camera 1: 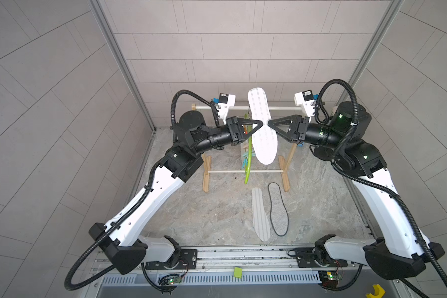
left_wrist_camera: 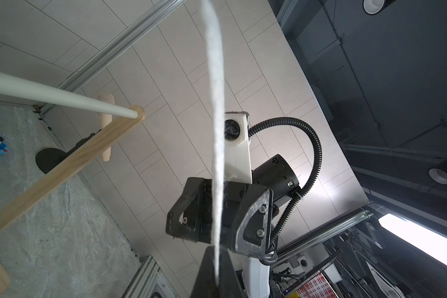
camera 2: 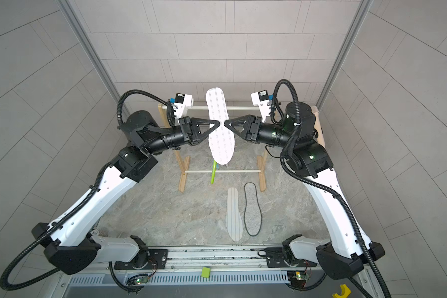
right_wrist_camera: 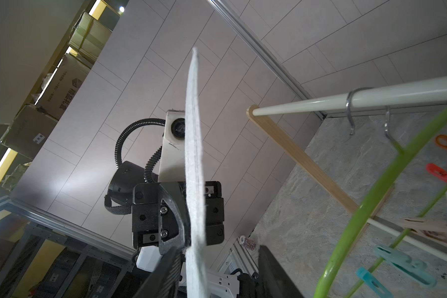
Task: Take the shoe insoles off the hanger
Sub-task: Place the insole at the center of the board, then remove the insole from the hanger.
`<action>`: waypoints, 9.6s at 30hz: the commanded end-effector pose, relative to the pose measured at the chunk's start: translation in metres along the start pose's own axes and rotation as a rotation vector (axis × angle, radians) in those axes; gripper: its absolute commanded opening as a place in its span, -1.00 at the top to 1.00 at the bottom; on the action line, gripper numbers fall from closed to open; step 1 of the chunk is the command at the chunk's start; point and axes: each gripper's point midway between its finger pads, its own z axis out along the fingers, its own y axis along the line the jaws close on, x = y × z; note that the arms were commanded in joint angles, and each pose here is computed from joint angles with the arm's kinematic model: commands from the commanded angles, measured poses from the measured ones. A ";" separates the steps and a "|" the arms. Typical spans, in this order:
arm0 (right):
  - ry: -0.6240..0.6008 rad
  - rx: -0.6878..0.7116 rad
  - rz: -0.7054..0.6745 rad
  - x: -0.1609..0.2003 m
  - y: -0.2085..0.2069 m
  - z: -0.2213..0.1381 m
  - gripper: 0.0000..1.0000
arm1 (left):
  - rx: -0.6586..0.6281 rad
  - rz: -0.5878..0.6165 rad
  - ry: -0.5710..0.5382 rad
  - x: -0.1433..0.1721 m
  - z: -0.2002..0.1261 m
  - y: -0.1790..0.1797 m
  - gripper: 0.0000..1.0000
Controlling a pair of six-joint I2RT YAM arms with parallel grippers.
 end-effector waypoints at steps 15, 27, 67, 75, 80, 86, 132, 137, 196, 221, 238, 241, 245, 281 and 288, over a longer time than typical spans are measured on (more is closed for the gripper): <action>-0.020 -0.107 -0.003 0.002 0.029 -0.008 0.85 | -0.002 -0.013 0.039 0.010 0.001 0.007 1.00; -0.050 -0.006 -0.003 0.011 0.004 -0.027 1.00 | -0.182 0.168 -0.155 -0.009 -0.035 0.018 -1.00; 0.159 0.634 0.398 0.283 -0.297 0.025 1.00 | -1.255 0.139 -0.583 0.057 -0.281 0.204 -0.99; 0.194 0.616 0.419 0.305 -0.302 0.052 1.00 | -1.243 0.102 -0.573 0.066 -0.284 0.207 -0.99; 0.212 0.624 0.428 0.312 -0.305 0.062 1.00 | -1.240 0.094 -0.585 0.068 -0.286 0.207 -0.99; 0.222 0.661 0.455 0.324 -0.317 0.057 1.00 | -1.236 0.085 -0.584 0.070 -0.287 0.209 -0.99; 0.287 0.786 0.434 0.348 -0.327 0.029 0.34 | -1.231 0.074 -0.555 0.077 -0.282 0.221 -0.99; 0.271 0.798 0.363 0.327 -0.312 0.021 0.22 | -1.231 0.101 -0.550 0.075 -0.281 0.220 -1.00; -0.009 0.837 0.450 0.114 -0.284 -0.033 0.02 | -0.827 0.834 -0.320 0.069 -0.034 0.388 -0.48; -0.008 0.831 0.483 0.116 -0.283 -0.032 0.02 | -0.884 0.812 -0.425 0.050 -0.025 0.410 0.16; -0.046 0.746 0.479 0.083 -0.271 -0.006 0.01 | -0.930 0.897 -0.453 0.028 -0.043 0.381 1.00; -0.079 0.721 0.482 0.071 -0.266 0.001 -0.03 | -0.950 0.923 -0.432 0.027 -0.045 0.377 1.00; -0.111 0.690 0.500 0.056 -0.262 0.012 -0.08 | -0.979 0.929 -0.435 0.024 -0.054 0.375 1.00; -0.177 0.665 0.470 0.013 -0.255 0.050 -0.17 | -1.046 0.942 -0.304 0.033 -0.073 0.407 1.00; -0.195 0.643 0.456 -0.001 -0.247 0.056 -0.23 | -1.027 0.938 -0.298 0.033 -0.068 0.409 1.00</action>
